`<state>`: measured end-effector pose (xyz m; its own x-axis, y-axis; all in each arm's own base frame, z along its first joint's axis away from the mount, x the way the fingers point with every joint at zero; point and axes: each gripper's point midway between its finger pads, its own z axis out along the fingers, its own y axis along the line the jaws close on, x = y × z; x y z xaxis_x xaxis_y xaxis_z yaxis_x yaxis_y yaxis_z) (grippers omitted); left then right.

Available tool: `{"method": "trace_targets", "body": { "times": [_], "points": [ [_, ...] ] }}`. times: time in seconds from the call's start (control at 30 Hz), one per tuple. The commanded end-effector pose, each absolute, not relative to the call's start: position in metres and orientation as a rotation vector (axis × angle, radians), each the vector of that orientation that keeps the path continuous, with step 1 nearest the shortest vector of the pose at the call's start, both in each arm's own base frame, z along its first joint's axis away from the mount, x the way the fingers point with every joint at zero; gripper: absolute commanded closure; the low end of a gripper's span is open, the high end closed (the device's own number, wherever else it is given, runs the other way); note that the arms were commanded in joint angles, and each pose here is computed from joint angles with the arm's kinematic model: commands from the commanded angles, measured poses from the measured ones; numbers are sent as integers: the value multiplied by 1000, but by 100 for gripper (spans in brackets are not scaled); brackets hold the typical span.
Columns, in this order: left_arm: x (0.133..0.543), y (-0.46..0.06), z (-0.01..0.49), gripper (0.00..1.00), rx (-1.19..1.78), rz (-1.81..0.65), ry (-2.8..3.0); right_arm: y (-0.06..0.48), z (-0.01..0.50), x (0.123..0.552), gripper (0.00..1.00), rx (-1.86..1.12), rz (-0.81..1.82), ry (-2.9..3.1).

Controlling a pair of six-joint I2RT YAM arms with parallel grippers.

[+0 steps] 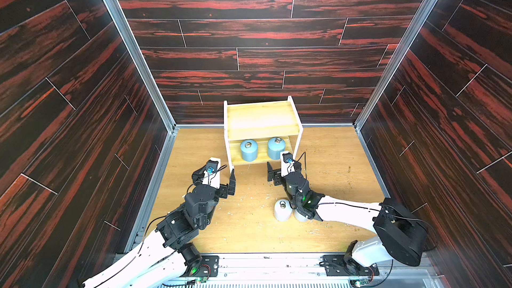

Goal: Remove the tea canisters from the shelf
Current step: Pick up the tea canister from the shelf.

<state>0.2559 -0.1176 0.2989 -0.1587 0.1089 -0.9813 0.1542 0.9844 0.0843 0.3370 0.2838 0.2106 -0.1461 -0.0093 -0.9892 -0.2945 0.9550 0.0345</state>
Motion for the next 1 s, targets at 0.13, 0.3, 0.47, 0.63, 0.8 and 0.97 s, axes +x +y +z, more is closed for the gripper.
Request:
{"method": "trace_targets", "body": {
  "times": [0.13,0.3,0.47,0.63,0.8,0.97],
  "points": [
    [257,-113,296,0,201,-6,1739,287,221,349,2,-199,258,1661],
    [257,-113,296,0,206,1,1737,285,219,357,2,-196,260,1657],
    [258,-114,295,0,210,3,1741,287,218,364,2,-204,265,1654],
    [259,-115,294,0,212,3,1742,292,216,367,2,-235,286,1645],
    [259,-114,294,0,213,7,1742,292,212,372,2,-239,285,1651],
    [260,-115,293,0,216,10,1744,290,211,379,2,-233,284,1650]
  ]
}}
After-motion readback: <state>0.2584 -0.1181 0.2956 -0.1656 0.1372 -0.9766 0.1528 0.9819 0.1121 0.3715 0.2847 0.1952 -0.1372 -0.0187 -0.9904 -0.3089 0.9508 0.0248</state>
